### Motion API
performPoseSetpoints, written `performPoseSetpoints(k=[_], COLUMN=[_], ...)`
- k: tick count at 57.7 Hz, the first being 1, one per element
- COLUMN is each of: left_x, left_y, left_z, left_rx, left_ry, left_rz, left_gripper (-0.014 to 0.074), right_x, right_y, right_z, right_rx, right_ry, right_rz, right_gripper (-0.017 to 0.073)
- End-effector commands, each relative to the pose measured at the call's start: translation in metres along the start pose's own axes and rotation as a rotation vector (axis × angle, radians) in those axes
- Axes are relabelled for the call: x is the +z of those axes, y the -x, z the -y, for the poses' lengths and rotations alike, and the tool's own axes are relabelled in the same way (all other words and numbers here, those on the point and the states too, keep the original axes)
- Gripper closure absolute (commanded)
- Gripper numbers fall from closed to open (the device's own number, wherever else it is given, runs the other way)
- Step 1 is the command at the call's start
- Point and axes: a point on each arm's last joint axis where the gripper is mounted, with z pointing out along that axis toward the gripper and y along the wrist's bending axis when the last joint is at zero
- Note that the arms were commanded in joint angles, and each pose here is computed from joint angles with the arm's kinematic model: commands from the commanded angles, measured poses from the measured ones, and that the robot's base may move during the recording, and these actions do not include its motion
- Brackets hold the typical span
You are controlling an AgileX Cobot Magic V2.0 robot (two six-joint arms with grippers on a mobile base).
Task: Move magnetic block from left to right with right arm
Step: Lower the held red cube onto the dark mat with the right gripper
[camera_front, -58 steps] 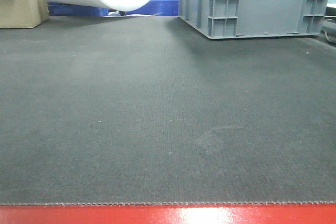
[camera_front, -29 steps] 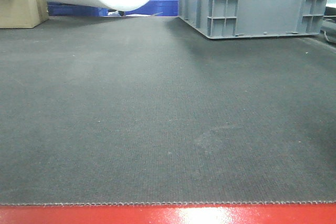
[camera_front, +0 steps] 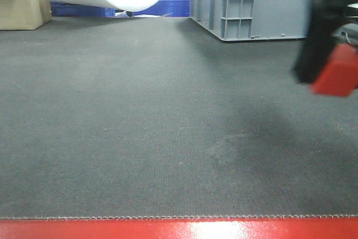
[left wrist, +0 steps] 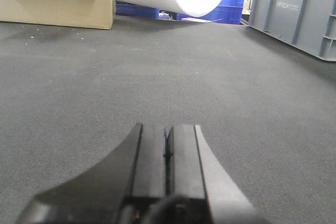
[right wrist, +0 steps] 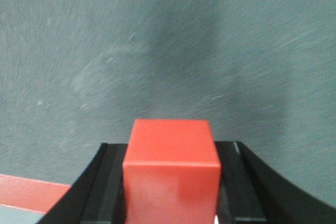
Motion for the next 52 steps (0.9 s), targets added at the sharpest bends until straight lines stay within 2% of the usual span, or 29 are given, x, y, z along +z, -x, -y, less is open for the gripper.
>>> performPoseSetpoints(k=[1,6,14,27,38,52], left_x=[-0.001,-0.001,-0.001,-0.001,-0.001,-0.001], left_y=[0.005,0.005,0.005,0.005,0.005,0.005], left_z=[0.000,0.000,0.000,0.000,0.000,0.000], left_rx=[-0.010,-0.010,-0.010,-0.010,-0.010,-0.010], left_ry=[0.000,0.000,0.000,0.000,0.000,0.000], left_rz=[0.085,0.085,0.085,0.085,0.085,0.085], left_gripper=[0.0720,0.0720,0.0720,0.0720,0.0720,0.0720], right_x=[0.001,0.018,0.041,0.067,0.075,0.082], right_y=[0.015,0.021,0.025,0.036,0.048,0.050], right_z=[-0.023,-0.041,-0.072,-0.102,-0.113,-0.115], right_rx=[0.019,0.025,-0.013,-0.054,-0.011,0.015], right_ry=[0.006,-0.006,-0.009,-0.042,-0.043,-0.034], right_rz=[0.003,-0.040,-0.096,-0.165,-0.161,-0.159], right_gripper=[0.0237,0.0237,0.0237,0.0237,0.0237,0.0237])
